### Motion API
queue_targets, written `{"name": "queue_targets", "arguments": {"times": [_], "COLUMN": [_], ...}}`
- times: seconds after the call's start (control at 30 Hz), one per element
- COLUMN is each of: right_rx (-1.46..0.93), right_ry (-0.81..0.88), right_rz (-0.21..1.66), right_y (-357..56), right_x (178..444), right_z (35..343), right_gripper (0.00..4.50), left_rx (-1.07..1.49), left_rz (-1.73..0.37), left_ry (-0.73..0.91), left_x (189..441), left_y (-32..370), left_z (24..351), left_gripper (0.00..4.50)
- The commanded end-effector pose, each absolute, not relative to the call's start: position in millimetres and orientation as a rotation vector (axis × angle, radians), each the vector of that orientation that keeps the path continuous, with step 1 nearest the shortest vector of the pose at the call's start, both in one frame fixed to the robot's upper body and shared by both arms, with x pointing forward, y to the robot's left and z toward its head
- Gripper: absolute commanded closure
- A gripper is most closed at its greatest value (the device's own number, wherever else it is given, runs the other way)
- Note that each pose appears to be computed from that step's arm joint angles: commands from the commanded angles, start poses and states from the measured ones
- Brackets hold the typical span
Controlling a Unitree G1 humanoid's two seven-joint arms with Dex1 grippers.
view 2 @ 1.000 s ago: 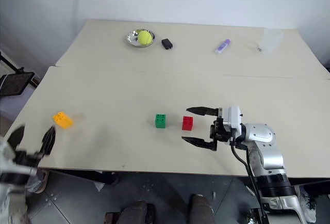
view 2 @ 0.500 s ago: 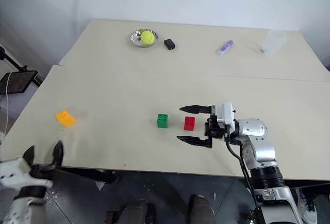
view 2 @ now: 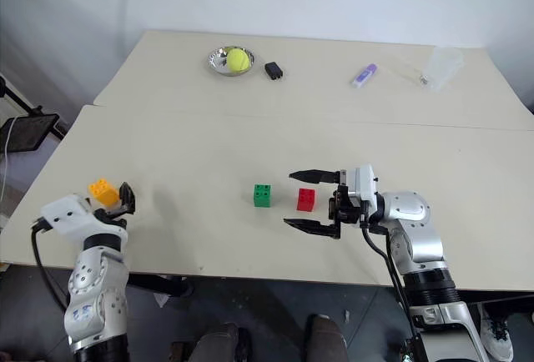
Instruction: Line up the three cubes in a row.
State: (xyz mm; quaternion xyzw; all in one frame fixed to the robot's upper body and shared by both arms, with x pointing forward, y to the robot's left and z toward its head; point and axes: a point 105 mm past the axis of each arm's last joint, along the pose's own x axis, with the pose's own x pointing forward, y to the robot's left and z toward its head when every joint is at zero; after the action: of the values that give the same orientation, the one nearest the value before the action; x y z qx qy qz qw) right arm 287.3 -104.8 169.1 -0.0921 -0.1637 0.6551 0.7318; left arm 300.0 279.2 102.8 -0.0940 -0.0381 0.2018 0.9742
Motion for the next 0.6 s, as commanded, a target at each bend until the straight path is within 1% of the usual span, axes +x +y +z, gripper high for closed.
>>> {"name": "queue_targets", "arguments": {"times": [0.03,0.17,0.2,0.23,0.27,0.3,0.37,0.4,0.43,0.5,0.53,0.57,0.6], "right_rx": [-0.219,-0.221,-0.220,-0.221,-0.224,-0.227,-0.237,-0.241,-0.244,-0.251,-0.253,-0.258,-0.261], "right_ry": [-0.382,-0.375,-0.375,-0.375,-0.373,-0.371,-0.363,-0.358,-0.355,-0.349,-0.347,-0.342,-0.339], "right_rz": [1.433,1.421,1.418,1.414,1.408,1.402,1.384,1.374,1.369,1.358,1.356,1.341,1.331], "right_y": [-105,-106,-107,-107,-109,-111,-116,-119,-120,-124,-124,-128,-130], "right_x": [284,283,283,283,284,284,286,286,287,286,286,286,286], "right_z": [175,174,174,175,175,175,175,175,175,175,175,175,175], "right_gripper": [0.00,0.00,0.00,0.00,0.00,0.00,0.00,0.00,0.00,0.00,0.00,0.00,0.00], "left_rx": [-0.149,-0.116,-0.097,-0.070,-0.059,-0.063,-0.073,0.007,0.067,0.156,0.168,0.250,0.312], "left_rz": [0.421,0.397,0.364,0.322,0.268,0.196,-0.028,-0.176,-0.273,-0.446,-0.495,-0.719,-0.876], "left_ry": [-0.108,-0.073,-0.075,-0.081,-0.097,-0.109,-0.122,-0.125,-0.120,-0.125,-0.134,-0.124,-0.107], "left_x": [299,294,294,294,294,296,302,306,307,310,312,312,310], "left_y": [282,284,285,288,292,293,286,278,274,266,264,242,228], "left_z": [112,108,109,113,118,122,132,140,144,152,155,159,159], "left_gripper": [0.94,2.15,2.42,2.80,3.04,3.05,3.05,3.05,3.05,3.05,3.05,3.05,3.05]}}
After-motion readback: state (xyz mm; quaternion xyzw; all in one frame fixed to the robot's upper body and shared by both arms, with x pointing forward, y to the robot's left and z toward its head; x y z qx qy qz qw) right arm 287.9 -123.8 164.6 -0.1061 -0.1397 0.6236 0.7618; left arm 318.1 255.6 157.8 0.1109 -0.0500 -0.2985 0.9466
